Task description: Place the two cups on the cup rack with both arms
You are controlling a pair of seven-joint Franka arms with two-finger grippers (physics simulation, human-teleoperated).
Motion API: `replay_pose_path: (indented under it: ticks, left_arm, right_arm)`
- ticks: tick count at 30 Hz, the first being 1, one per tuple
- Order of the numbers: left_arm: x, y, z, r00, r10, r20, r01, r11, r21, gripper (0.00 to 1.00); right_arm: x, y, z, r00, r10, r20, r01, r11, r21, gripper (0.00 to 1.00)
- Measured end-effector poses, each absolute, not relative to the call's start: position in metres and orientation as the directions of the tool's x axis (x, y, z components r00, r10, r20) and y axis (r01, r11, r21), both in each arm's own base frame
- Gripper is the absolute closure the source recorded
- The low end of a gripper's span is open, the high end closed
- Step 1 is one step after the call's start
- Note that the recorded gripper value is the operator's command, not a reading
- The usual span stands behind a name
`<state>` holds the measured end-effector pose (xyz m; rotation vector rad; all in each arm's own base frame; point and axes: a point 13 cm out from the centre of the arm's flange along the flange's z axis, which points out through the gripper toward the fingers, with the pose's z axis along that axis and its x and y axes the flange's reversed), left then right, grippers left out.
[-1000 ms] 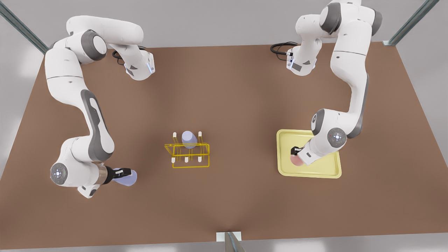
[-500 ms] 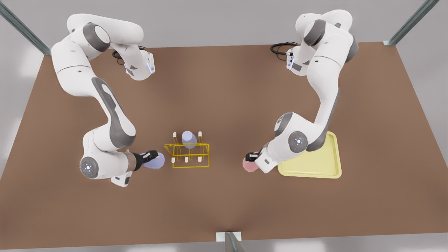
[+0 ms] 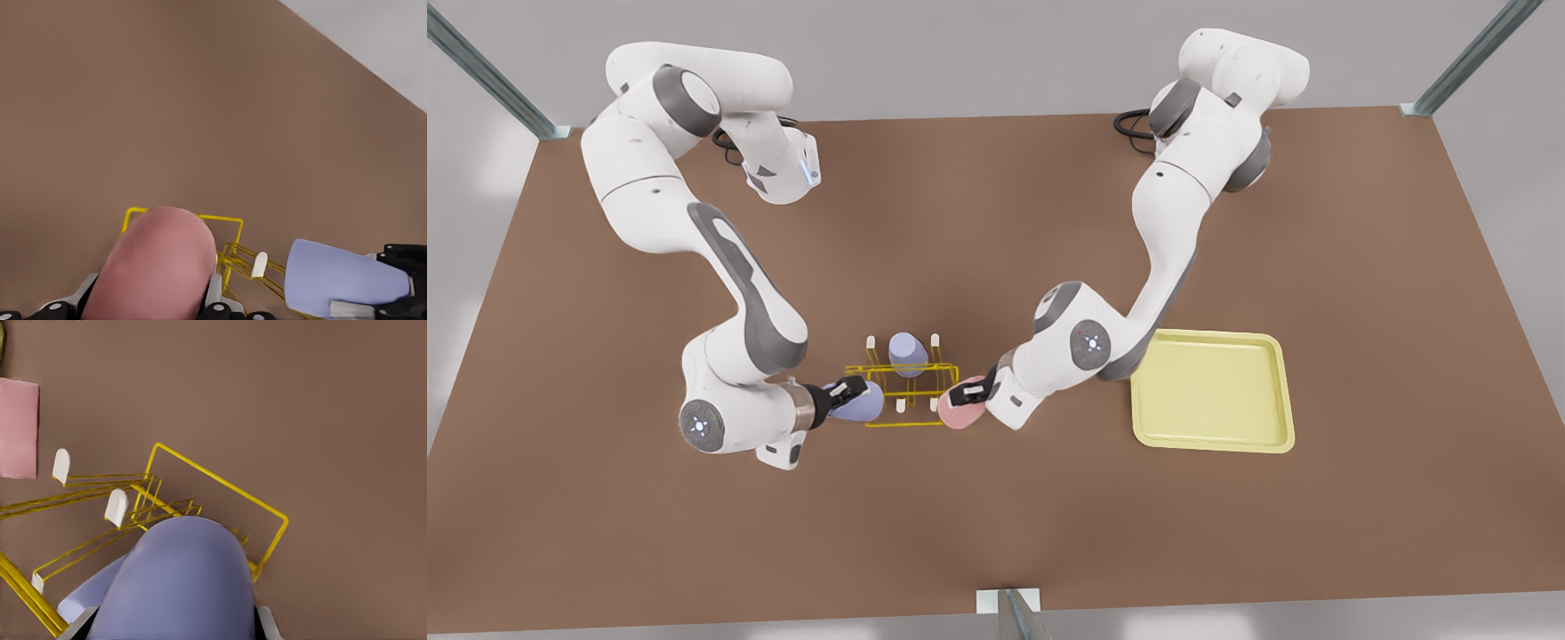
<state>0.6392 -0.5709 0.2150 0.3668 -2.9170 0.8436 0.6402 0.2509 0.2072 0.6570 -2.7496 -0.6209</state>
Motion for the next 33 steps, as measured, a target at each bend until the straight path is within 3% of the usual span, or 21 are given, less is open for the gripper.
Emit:
replay_pose_path:
  ticks: [2, 4, 7, 9, 13, 17, 20, 23, 33]
  left_arm:
    - [0.631, -0.584, 0.216, -0.965, -0.214, 0.155, -0.264, 0.812, -0.52, 0.2]
    - [0.626, -0.593, 0.218, -0.961, -0.226, 0.163, -0.278, 0.805, -0.525, 0.18]
    - [0.621, -0.601, 0.22, -0.954, -0.243, 0.173, -0.298, 0.796, -0.526, 0.0]
    - [0.618, -0.605, 0.219, -0.951, -0.253, 0.179, -0.31, 0.794, -0.523, 0.0]
    - [0.61, -0.611, 0.215, -0.945, -0.267, 0.19, -0.328, 0.795, -0.51, 0.0]
    - [0.607, -0.61, 0.212, -0.936, -0.284, 0.206, -0.35, 0.793, -0.499, 0.0]
    - [0.604, -0.611, 0.21, -0.935, -0.285, 0.211, -0.354, 0.793, -0.496, 0.0]
    - [0.6, -0.613, 0.208, -0.935, -0.279, 0.219, -0.353, 0.794, -0.495, 0.0]
    - [0.603, -0.614, 0.222, -0.947, -0.258, 0.193, -0.322, 0.795, -0.515, 0.0]
  right_arm:
    - [0.64, 0.254, 0.202, -0.868, -0.477, 0.139, -0.369, 0.806, 0.463, 0.0]
    - [0.64, 0.255, 0.199, -0.869, -0.476, 0.139, -0.366, 0.805, 0.466, 0.0]
    - [0.642, 0.255, 0.198, -0.871, -0.472, 0.136, -0.363, 0.806, 0.468, 0.0]
    - [0.654, 0.248, 0.217, -0.883, -0.458, 0.105, -0.368, 0.811, 0.454, 0.0]
    - [0.703, 0.096, 0.292, -0.94, -0.339, 0.047, -0.328, 0.931, 0.163, 0.0]
    - [0.704, 0.026, 0.311, -0.955, -0.285, 0.078, -0.282, 0.958, 0.043, 0.0]
    - [0.677, 0.011, 0.394, -0.965, -0.258, 0.047, -0.261, 0.96, -0.096, 0.0]
    - [0.629, 0.007, 0.472, -0.98, -0.198, 0.018, -0.199, 0.973, -0.113, 0.0]
    - [0.576, -0.014, 0.507, -0.996, -0.046, 0.082, -0.048, 0.999, -0.026, 0.0]
